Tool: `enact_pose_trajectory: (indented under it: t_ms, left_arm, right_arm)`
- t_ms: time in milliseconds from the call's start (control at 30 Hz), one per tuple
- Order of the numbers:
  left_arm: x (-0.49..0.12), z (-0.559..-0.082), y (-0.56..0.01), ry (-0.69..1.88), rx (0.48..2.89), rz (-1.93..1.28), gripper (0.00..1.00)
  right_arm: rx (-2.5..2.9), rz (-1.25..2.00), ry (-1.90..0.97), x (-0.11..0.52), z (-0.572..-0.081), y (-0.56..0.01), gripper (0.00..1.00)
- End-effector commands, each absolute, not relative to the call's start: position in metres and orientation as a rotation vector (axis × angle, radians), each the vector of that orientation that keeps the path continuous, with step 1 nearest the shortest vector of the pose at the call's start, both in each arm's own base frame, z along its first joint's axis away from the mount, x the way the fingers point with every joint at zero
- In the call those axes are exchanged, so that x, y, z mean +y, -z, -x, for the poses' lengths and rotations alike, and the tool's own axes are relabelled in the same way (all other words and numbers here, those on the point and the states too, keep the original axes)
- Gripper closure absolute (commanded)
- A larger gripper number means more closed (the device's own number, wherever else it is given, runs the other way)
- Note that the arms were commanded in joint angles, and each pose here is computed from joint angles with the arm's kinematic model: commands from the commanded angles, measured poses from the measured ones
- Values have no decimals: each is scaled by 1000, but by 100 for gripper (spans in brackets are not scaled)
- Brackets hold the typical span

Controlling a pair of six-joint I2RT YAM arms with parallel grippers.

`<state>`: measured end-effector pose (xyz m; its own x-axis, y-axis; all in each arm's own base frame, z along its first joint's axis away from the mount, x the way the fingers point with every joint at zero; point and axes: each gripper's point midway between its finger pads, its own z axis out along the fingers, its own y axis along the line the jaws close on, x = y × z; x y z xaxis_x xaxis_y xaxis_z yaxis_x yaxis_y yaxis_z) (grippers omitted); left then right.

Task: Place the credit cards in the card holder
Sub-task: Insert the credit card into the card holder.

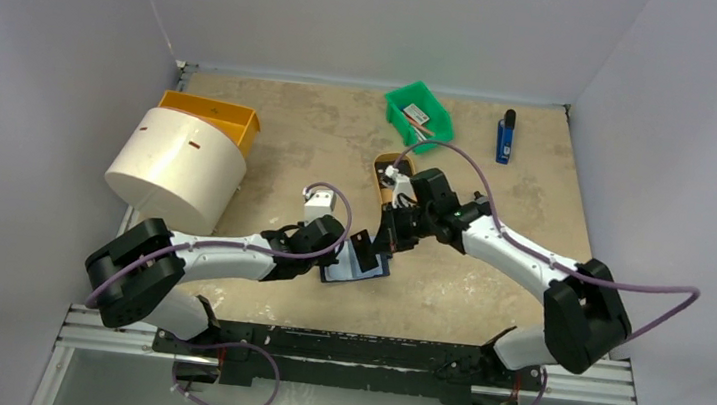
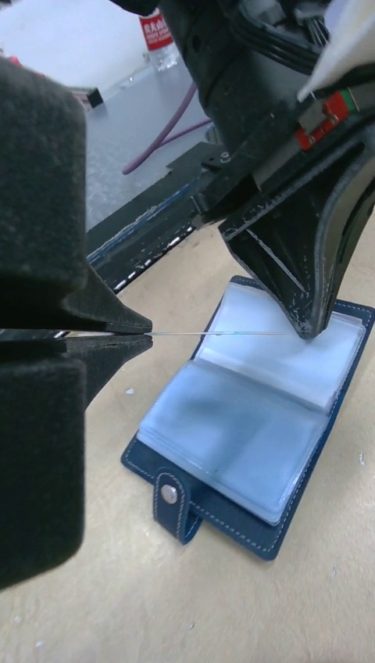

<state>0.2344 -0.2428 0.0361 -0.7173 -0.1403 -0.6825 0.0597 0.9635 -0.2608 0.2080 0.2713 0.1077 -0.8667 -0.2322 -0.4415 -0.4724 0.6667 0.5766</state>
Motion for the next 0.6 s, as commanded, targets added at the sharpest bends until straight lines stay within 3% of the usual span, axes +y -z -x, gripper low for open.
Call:
enact_pose_trajectory:
  t_ms: [0,567]
  left_arm:
    - [-241,-242,-42,316,2316,66,100]
    - [-240,-240,-39,328,2318,75,100]
  right_arm:
    - [2558,524,-1124,291,-215,-105,100]
    - [2712,426,-1130,296,-215,-67,100]
